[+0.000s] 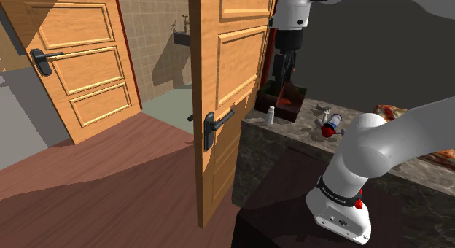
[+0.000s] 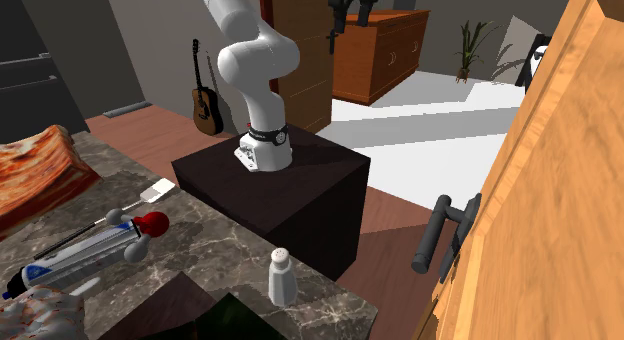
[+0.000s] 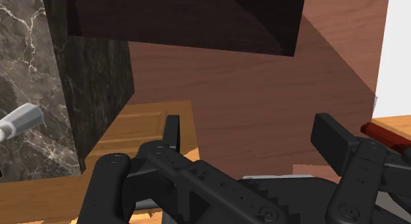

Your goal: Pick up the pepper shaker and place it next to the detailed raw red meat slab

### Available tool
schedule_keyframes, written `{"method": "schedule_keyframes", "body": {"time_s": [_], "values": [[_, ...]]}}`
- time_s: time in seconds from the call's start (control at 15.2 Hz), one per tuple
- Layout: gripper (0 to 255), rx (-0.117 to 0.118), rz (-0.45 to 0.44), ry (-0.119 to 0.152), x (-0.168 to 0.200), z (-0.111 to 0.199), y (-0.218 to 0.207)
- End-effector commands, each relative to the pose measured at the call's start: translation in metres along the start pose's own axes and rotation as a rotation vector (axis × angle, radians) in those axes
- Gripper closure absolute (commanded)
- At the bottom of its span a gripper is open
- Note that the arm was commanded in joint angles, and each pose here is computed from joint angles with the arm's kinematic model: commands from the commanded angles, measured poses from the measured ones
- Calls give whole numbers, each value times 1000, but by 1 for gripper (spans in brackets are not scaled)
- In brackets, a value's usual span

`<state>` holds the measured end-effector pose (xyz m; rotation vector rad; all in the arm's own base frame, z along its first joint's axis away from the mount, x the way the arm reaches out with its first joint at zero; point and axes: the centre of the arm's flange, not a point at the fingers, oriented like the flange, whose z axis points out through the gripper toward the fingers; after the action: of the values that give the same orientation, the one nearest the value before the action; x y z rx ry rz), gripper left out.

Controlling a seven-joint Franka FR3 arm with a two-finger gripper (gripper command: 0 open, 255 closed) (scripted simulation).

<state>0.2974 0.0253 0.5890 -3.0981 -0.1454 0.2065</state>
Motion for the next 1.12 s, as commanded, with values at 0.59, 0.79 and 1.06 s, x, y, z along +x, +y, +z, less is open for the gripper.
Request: {"method": "schedule_keyframes", "body": {"time_s": [0.59, 0.79, 1.06], "values": [[0, 14, 5, 9, 37, 57, 99], [0, 19, 6, 12, 50, 76, 132], [0, 25, 8, 15, 66, 102, 175]]}}
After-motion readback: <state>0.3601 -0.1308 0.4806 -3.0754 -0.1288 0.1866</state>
